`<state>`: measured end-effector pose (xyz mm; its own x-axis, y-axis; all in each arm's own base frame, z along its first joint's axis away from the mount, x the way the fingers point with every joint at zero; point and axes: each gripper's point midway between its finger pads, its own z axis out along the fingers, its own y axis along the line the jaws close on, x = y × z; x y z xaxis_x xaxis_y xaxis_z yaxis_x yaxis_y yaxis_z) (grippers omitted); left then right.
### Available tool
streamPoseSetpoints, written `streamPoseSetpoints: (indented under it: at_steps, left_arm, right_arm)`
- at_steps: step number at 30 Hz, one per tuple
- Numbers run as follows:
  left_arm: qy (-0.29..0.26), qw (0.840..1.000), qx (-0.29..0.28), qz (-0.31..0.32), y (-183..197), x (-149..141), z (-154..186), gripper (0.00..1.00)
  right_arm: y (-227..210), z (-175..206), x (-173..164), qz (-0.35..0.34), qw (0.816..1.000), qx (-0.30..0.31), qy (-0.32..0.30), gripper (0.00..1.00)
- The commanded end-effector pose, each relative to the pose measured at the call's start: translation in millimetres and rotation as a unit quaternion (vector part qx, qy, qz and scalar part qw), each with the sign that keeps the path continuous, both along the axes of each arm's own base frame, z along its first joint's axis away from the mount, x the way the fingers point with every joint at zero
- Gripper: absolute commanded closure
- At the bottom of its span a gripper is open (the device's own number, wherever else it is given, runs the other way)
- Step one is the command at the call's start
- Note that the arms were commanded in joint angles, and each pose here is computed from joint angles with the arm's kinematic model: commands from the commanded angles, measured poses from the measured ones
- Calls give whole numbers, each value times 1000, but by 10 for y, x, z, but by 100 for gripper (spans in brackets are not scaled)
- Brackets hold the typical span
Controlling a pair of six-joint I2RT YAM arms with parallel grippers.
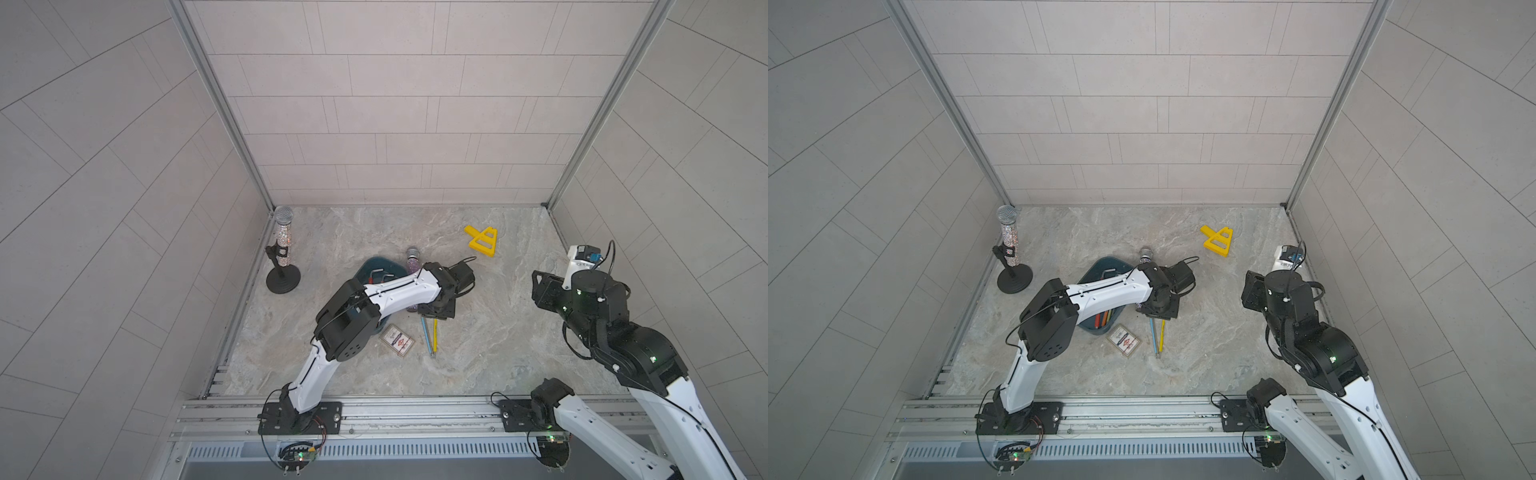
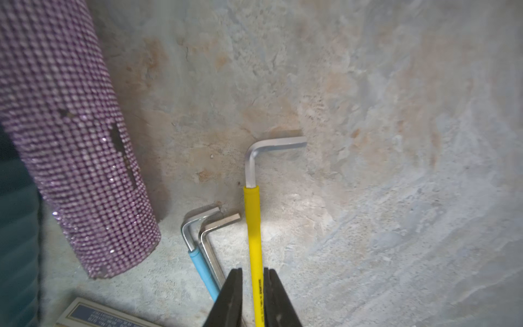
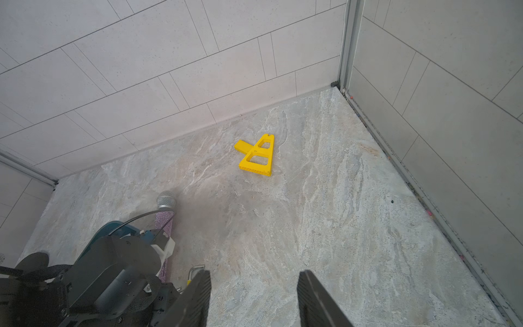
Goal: Put the hex key on the desktop into the storage box
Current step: Pick up the Allen key from the center of the board.
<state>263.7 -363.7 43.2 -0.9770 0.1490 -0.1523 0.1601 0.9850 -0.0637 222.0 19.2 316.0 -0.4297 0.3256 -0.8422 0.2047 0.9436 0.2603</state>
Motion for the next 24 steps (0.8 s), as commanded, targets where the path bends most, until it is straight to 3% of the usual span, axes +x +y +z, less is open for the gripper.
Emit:
streamPoseSetpoints:
  at_steps: [1,24]
  left_arm:
    - [22,1000,20,-4,58,-106,-137,78]
    - [64,997,45,-21,23,-288,-485,79]
  right_arm:
    - [6,28,4,-1,1000,7,-6,46]
    - [15,-30,-2,-1,1000,12,-4,46]
